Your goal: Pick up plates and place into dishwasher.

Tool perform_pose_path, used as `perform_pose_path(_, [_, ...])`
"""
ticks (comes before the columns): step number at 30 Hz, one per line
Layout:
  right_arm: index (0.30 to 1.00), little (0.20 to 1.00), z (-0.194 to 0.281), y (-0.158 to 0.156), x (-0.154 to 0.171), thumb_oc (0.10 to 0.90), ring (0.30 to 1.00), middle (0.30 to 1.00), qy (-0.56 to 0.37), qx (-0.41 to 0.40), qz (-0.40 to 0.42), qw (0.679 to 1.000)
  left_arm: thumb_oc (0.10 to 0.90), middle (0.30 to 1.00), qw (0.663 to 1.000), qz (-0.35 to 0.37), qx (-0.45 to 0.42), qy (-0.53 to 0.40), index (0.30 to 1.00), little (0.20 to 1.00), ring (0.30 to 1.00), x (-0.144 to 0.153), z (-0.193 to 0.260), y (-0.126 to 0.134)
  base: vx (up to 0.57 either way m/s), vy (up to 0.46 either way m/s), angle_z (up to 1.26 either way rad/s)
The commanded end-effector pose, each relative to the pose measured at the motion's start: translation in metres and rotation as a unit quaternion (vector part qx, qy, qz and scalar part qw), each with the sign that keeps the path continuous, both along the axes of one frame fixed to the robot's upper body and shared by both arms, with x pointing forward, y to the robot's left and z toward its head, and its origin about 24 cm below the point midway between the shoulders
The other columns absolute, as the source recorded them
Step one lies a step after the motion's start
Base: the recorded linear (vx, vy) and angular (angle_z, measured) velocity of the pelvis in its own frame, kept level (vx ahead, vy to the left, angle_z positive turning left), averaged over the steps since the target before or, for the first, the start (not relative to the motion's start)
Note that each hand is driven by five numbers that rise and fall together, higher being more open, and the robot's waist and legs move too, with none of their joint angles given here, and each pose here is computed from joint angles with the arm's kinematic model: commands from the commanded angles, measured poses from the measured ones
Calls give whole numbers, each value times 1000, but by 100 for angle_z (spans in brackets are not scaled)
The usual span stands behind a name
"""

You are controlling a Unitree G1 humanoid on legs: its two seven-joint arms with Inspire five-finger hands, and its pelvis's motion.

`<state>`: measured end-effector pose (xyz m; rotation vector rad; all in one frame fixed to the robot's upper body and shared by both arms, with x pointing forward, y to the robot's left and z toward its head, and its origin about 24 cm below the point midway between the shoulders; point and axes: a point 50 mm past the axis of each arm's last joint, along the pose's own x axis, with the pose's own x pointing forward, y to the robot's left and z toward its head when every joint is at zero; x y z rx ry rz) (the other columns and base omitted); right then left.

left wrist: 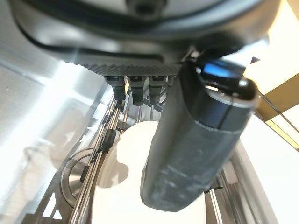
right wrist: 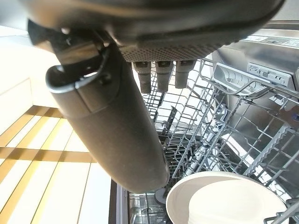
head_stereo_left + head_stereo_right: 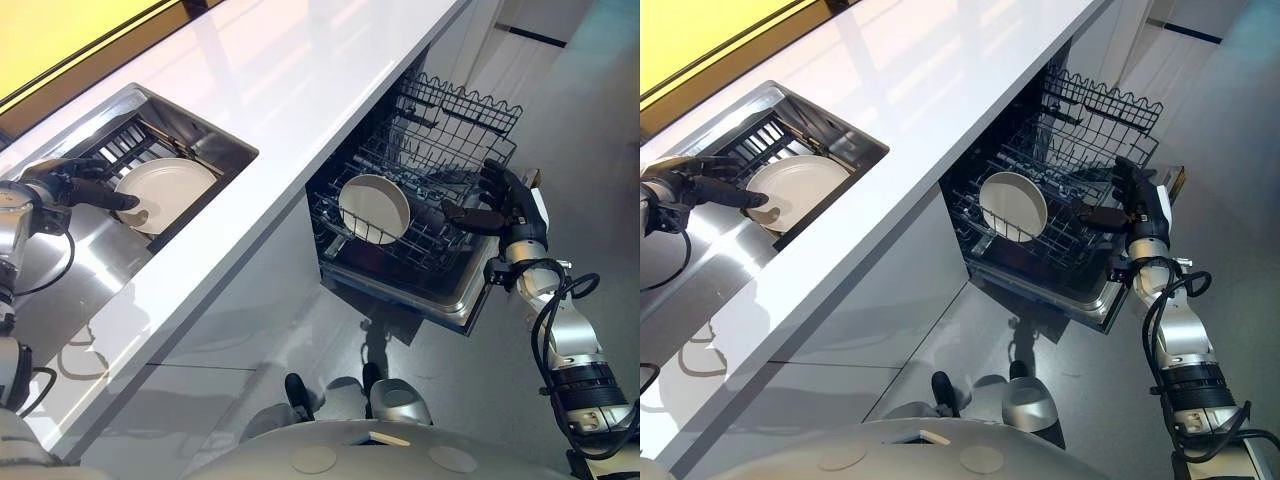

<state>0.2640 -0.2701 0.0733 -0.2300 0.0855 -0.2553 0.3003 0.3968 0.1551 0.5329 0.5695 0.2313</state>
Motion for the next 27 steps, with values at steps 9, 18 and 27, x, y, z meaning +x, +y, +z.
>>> perform_pose_path(9, [900, 900, 73, 5, 7, 800, 900, 900, -152, -39, 40, 987, 800, 900, 961, 47, 257, 85, 900, 900, 900, -23, 74, 46, -46, -29, -3])
perform_pose_path(18, [900, 900, 76, -13, 5, 800, 900, 900, -158, -27, 13, 987, 800, 900, 908, 121, 399, 34, 900, 900, 900, -56, 159, 67, 4, -49, -1])
perform_pose_path(27, [900, 900, 66, -25, 1, 800, 900, 900, -132, -12, 13, 991, 800, 900, 891, 111, 408, -168, 900, 900, 900, -47, 217, 39, 49, -23, 5])
